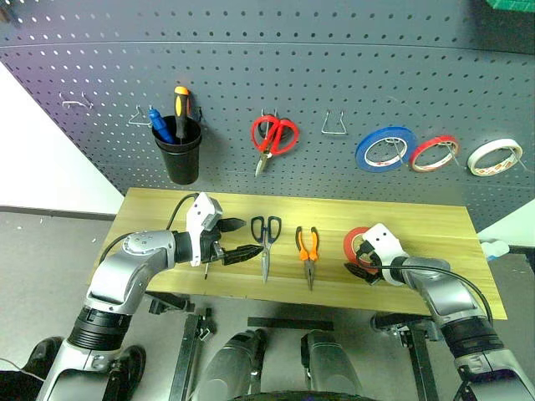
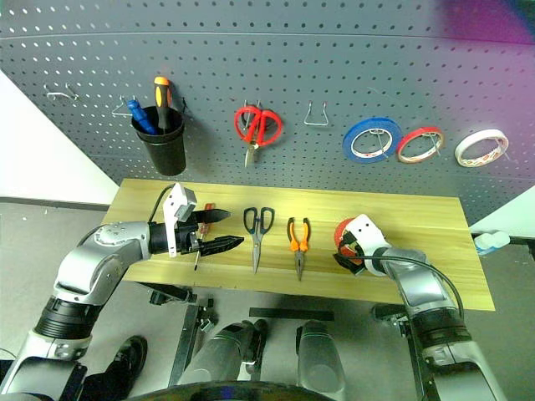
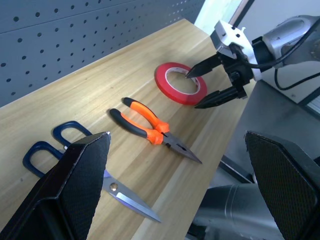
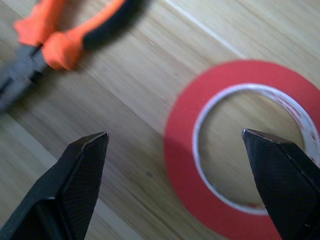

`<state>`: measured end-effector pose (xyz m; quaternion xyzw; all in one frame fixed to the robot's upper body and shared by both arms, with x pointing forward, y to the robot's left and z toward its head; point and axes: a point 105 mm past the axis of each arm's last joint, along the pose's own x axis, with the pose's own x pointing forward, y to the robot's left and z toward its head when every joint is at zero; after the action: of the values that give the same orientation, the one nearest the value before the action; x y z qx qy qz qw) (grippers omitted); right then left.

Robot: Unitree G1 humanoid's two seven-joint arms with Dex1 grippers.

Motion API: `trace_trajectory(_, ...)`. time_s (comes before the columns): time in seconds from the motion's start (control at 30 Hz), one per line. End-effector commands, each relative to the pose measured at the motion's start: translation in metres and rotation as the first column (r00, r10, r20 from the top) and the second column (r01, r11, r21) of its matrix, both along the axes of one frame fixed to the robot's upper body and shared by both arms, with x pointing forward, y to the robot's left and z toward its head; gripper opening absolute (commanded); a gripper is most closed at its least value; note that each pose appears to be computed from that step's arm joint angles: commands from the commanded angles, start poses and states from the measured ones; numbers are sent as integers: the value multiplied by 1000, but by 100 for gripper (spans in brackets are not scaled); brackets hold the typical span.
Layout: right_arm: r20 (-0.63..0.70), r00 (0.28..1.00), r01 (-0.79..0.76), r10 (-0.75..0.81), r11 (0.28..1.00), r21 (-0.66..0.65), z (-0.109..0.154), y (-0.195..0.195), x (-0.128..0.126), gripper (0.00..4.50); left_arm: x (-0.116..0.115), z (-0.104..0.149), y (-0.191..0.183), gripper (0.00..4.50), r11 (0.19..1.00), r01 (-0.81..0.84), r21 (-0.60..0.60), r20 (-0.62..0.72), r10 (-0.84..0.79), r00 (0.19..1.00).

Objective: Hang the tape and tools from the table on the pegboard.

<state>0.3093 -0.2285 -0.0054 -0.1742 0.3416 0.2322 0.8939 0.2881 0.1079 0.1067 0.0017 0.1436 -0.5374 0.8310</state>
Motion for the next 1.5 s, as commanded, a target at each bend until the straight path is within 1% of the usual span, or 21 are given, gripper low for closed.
trace_trajectory(0.03, -5, 1000, 18, -18, 1000, -15, 4, -7, 3, 450, -11, 21, -1, 448, 997, 69, -19, 70, -68, 995)
trace_trajectory(0.17, -42, 999, 19, -19, 1000, -4, 1, -4, 0, 450, -13, 31, 2, 448, 997, 81, -13, 107, -79, 991)
trace_trajectory(0.3, -49, 998, 29, -29, 1000, -5, 3, -3, 3, 450, -12, 37, 5, 448, 997, 82, -4, 142, -81, 987)
trace_trajectory(0.5, -70, 996, 51, -50, 999, 10, 2, -3, 6, 450, -17, 49, 13, 448, 995, 103, -15, 167, -99, 981)
trace_trajectory(0.63, -92, 995, 50, -48, 999, 19, -3, -1, 4, 362, -23, 46, 20, 450, 993, 114, 17, 161, -115, 980)
trace_trajectory(0.8, -104, 994, 24, -24, 1000, -1, -8, 0, 2, 187, -30, 42, 22, 450, 989, 139, 53, 160, -146, 976)
trace_trajectory(0.93, -106, 994, -3, 2, 1000, -8, -10, 2, 0, 63, -31, 41, 22, 450, 988, 143, 57, 163, -150, 975)
trace_trajectory(1.0, -104, 995, -6, 5, 1000, -10, -9, 3, -1, 46, -31, 41, 21, 450, 988, 144, 55, 161, -151, 975)
trace_trajectory(1.03, -98, 995, 4, -6, 1000, -19, -9, 1, 1, 22, -31, 41, 21, 450, 988, 144, 56, 163, -151, 975)
trace_trajectory(1.2, -91, 996, -8, 6, 1000, -28, -8, 1, 2, 22, -30, 40, 21, 450, 989, 140, 53, 156, -147, 977)
trace_trajectory(1.3, -95, 995, 17, -18, 1000, -8, -8, 0, 3, 22, -29, 40, 21, 450, 990, 132, 45, 149, -137, 979)
trace_trajectory(1.33, -97, 995, 25, -26, 1000, -4, -8, -1, 3, 59, -29, 39, 21, 450, 990, 132, 45, 149, -137, 979)
trace_trajectory(1.43, -94, 995, 30, -30, 1000, 3, -7, 0, 4, 135, -31, 38, 20, 450, 990, 135, 45, 145, -140, 979)
trace_trajectory(1.47, -94, 995, 34, -33, 999, 10, -7, 0, 4, 180, -31, 38, 20, 450, 990, 135, 43, 144, -140, 980)
trace_trajectory(1.5, -95, 995, 38, -36, 999, 11, -7, 0, 4, 211, -31, 38, 20, 450, 990, 134, 41, 143, -138, 980)
